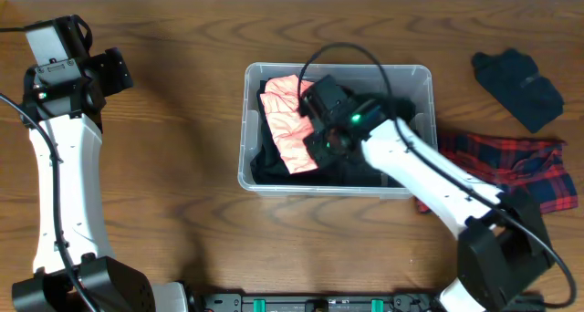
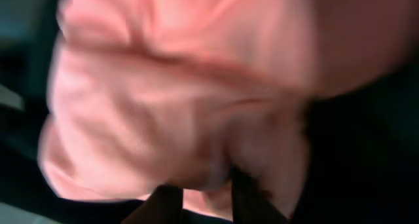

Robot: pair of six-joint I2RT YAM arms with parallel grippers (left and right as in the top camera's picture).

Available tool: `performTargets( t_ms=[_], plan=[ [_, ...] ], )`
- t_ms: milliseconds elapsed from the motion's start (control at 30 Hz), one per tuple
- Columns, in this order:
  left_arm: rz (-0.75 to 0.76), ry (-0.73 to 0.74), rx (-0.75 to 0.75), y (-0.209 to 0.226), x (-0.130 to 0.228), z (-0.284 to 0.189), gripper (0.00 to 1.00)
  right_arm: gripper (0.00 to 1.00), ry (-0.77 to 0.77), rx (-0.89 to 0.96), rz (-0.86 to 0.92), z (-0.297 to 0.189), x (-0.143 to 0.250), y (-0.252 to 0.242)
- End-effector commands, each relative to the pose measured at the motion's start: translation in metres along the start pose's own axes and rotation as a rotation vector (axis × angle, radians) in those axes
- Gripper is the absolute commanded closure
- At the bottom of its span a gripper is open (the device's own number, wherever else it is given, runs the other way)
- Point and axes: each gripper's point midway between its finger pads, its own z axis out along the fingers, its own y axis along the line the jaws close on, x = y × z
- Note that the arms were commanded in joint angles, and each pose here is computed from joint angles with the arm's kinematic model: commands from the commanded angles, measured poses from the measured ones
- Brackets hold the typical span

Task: Pack container
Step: 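Press and spread the pink shirt in the bin with the right gripper, then withdraw the right gripper to the black taped bundle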

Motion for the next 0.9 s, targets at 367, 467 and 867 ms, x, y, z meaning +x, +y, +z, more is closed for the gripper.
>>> performTargets(
  t_ms=[367, 467, 867],
  plan=[
    [-0.001, -0.002, -0.010, 0.003, -0.001, 0.000, 0.02, 0.46, -0.323, 0.405, 0.469, -0.159, -0.011, -0.222],
    [-0.001, -0.002, -0.010, 0.003, -0.001, 0.000, 0.02, 0.44, -0.312, 0.481, 0.650, -0.169, 0.023, -0.283],
    [-0.001, -0.002, -0.010, 0.003, -0.001, 0.000, 0.02, 0.36, -0.221, 0.592, 1.117, -0.164, 0.152, -0.421]
  ],
)
